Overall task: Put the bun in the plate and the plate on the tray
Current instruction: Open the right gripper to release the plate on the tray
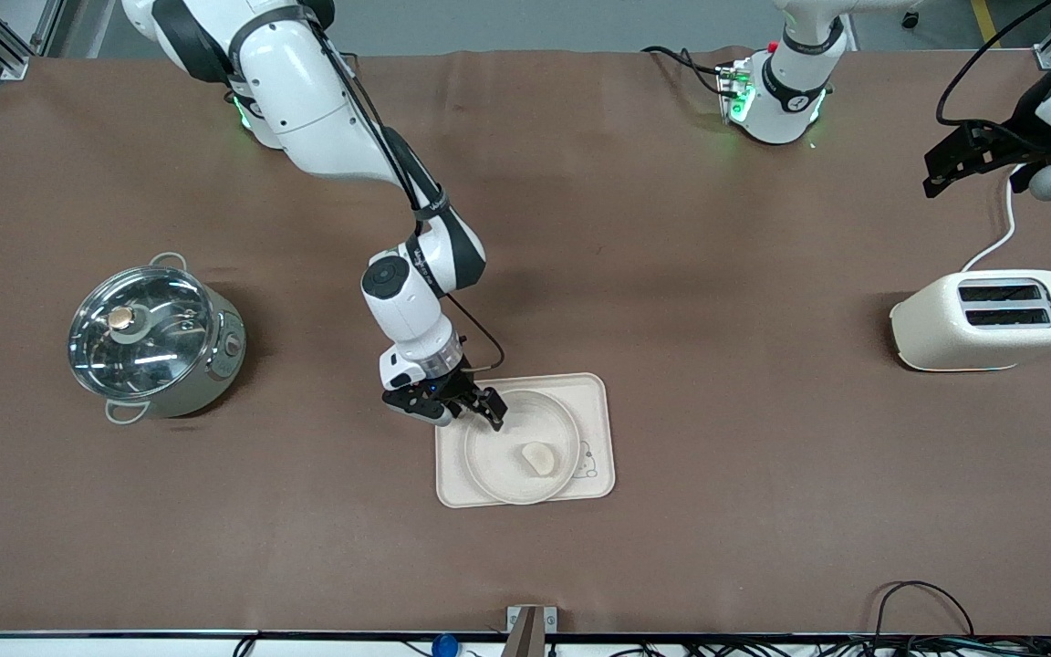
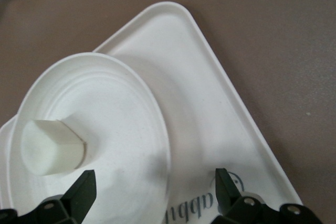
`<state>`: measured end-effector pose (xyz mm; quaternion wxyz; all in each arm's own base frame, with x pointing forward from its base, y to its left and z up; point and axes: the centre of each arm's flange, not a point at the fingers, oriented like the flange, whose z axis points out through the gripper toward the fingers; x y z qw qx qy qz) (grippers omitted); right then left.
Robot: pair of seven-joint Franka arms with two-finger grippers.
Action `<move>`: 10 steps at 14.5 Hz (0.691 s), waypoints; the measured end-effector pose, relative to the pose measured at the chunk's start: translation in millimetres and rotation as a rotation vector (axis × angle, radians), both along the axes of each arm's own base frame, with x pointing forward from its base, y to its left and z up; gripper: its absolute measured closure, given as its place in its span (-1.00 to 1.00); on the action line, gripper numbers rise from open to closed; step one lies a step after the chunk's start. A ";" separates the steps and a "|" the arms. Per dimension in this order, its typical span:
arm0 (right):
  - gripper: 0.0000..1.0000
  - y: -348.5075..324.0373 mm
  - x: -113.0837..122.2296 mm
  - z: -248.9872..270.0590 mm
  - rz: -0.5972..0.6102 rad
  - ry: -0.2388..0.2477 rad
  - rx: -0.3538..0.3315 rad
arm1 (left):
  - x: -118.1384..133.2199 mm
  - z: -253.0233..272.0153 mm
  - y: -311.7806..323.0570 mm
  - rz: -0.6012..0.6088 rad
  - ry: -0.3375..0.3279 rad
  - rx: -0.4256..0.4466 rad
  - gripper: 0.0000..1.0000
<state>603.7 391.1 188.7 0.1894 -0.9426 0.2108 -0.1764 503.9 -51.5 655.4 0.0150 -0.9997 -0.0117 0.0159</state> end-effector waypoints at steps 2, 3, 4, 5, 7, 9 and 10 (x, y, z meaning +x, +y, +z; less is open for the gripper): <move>-1.00 2.3 3.1 21.2 0.001 -0.016 0.016 | -0.1 0.2 0.0 0.000 0.000 0.000 -1.00; -1.00 2.5 4.2 30.7 0.002 -0.010 0.019 | -0.2 0.3 0.1 0.000 -0.001 0.000 -1.00; -1.00 1.8 5.4 40.3 0.004 0.005 0.018 | -0.2 0.3 0.0 0.000 -0.001 0.000 -1.00; -1.00 0.5 6.8 51.1 0.006 0.023 0.016 | -0.2 0.3 0.1 0.000 -0.001 0.000 -1.00; -1.00 -5.7 10.2 80.1 0.009 0.075 0.008 | -0.2 0.3 0.1 0.000 -0.001 0.000 -1.00; -1.00 -23.3 16.1 122.3 0.006 0.136 -0.008 | -0.2 0.3 0.1 0.000 -0.001 0.000 -1.00; -1.00 -35.5 18.6 144.2 0.005 0.159 -0.016 | -0.2 0.3 0.1 0.000 -0.001 0.000 -1.00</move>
